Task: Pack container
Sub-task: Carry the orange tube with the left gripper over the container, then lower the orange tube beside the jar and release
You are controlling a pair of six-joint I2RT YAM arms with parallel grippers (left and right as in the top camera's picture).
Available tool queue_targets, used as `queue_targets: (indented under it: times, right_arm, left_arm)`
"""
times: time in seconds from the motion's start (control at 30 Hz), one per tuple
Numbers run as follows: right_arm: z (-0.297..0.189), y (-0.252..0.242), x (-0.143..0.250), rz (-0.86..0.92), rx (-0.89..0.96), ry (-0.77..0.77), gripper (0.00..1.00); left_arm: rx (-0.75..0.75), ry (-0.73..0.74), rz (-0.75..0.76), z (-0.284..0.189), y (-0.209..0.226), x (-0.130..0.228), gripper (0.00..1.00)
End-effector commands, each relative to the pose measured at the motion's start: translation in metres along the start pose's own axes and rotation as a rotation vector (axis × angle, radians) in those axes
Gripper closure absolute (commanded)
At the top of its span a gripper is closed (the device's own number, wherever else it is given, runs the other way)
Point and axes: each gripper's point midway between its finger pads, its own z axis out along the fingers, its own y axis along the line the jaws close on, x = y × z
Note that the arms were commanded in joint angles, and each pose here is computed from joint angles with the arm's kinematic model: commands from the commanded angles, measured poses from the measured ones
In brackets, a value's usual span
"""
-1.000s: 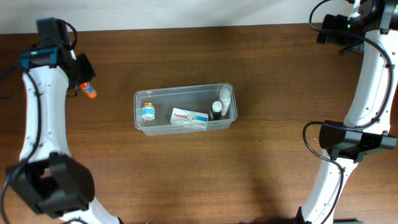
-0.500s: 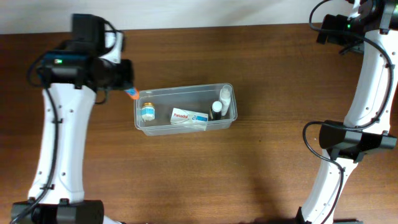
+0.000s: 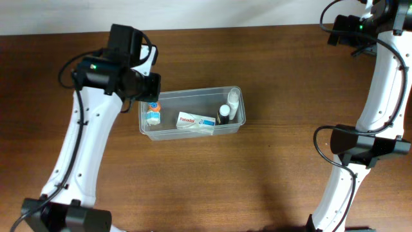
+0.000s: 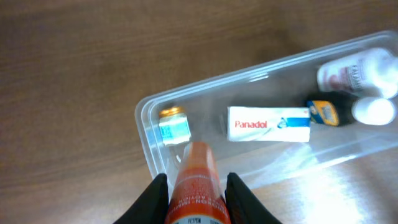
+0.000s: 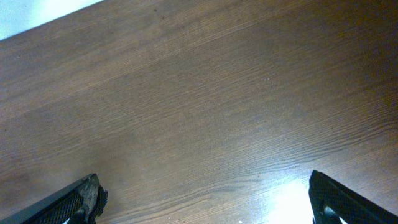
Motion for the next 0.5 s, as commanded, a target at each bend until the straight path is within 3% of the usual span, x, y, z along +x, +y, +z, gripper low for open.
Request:
queue_targets:
  times: [0.0,0.47]
  right_arm:
    - [-0.004,-0.004,0.001,0.011,0.01,-0.003,0.02]
    - [-0.004,-0.004,0.001,0.011,0.01,-0.003,0.02]
  left_arm:
    - [-0.005,0.014,0.008,0.025,0.0,0.01,0.77]
    - [-0.002,0.073,0.02,0.071,-0.003,0.04,0.77]
